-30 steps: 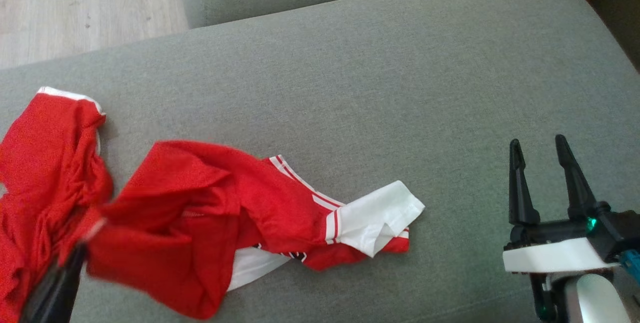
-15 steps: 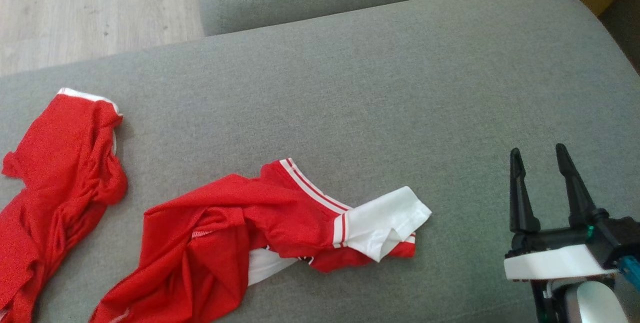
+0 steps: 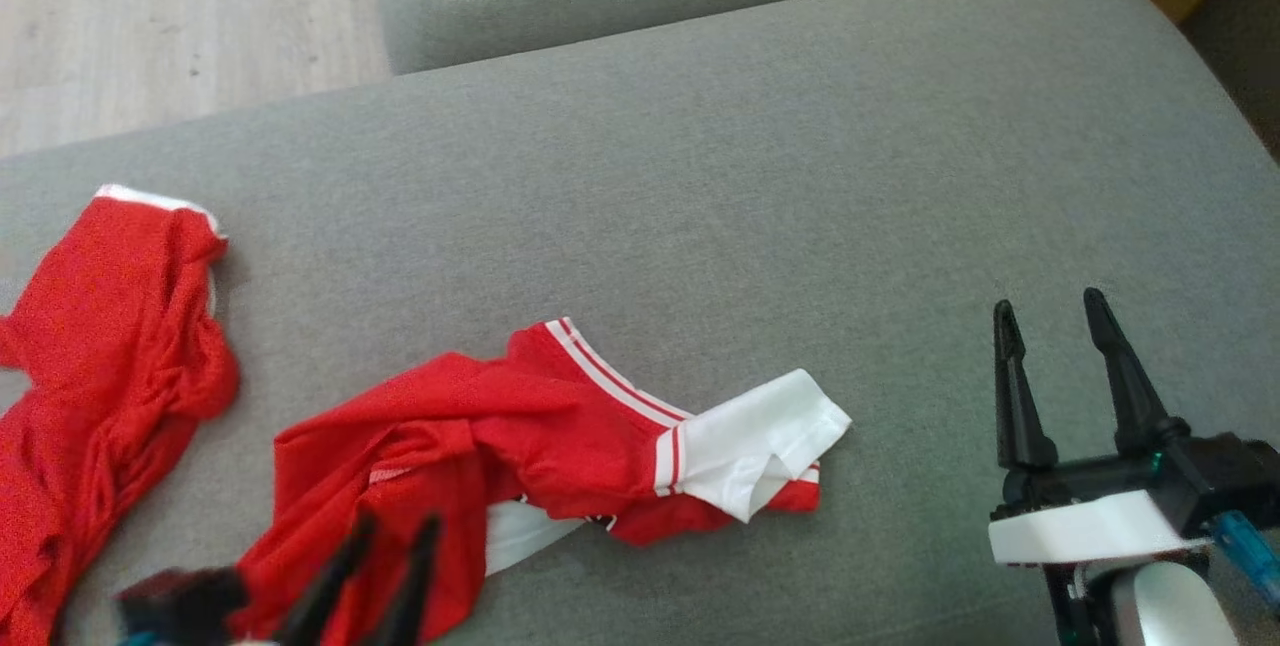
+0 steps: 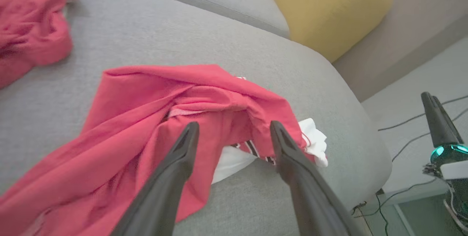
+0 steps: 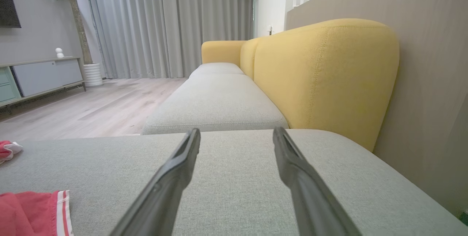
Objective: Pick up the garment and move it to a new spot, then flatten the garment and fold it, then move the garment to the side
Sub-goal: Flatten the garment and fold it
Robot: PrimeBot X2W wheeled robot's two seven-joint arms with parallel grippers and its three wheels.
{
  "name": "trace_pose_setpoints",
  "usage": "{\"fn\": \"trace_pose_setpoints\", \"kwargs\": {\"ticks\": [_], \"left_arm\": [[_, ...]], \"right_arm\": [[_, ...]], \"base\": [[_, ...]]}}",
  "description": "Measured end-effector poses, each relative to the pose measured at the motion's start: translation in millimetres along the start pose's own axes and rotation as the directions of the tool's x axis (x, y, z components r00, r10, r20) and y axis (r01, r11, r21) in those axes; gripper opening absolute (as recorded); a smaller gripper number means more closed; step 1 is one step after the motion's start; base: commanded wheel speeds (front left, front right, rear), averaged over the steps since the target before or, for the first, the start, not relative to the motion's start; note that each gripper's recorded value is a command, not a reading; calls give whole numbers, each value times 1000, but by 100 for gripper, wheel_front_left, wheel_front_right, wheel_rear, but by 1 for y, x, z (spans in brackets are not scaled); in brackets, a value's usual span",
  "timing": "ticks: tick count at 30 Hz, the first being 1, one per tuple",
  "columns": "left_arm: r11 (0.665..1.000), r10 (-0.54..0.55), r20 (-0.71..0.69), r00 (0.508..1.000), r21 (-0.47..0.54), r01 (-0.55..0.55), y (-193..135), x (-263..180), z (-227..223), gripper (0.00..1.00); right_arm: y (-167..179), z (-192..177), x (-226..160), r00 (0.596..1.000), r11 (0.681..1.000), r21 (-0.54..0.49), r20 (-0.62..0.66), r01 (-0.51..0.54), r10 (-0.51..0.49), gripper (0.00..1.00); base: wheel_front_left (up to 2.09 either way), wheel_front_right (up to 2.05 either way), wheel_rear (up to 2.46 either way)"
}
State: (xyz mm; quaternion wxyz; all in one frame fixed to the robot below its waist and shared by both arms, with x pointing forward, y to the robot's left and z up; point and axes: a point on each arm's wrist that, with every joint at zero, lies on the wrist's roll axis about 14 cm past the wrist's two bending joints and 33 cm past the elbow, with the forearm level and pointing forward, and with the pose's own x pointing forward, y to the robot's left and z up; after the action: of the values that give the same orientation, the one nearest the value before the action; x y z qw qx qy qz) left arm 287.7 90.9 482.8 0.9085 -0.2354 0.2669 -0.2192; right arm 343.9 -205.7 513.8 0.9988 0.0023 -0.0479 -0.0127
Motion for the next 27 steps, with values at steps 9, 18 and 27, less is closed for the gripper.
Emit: {"fn": "trace_pose_setpoints", "kwargs": {"ticks": [9,18,27], "left_arm": [[988,-41,-91,995,143,54,-17,61,-12,100],[979,-5,-92,996,202,23,-9,82,-7,100],[979,47,-116,992,203,-22,5,82,-15,100]], "right_arm": [[-12,-7,-7,999,999,2,-29,44,-44,100],[-19,-11,-10,997,998,5,-43,68,-67,100],[-18,-13,-8,997,998,5,-49,65,-64,100]], "base": [[0,0,0],[0,0,0],[0,0,0]]}}
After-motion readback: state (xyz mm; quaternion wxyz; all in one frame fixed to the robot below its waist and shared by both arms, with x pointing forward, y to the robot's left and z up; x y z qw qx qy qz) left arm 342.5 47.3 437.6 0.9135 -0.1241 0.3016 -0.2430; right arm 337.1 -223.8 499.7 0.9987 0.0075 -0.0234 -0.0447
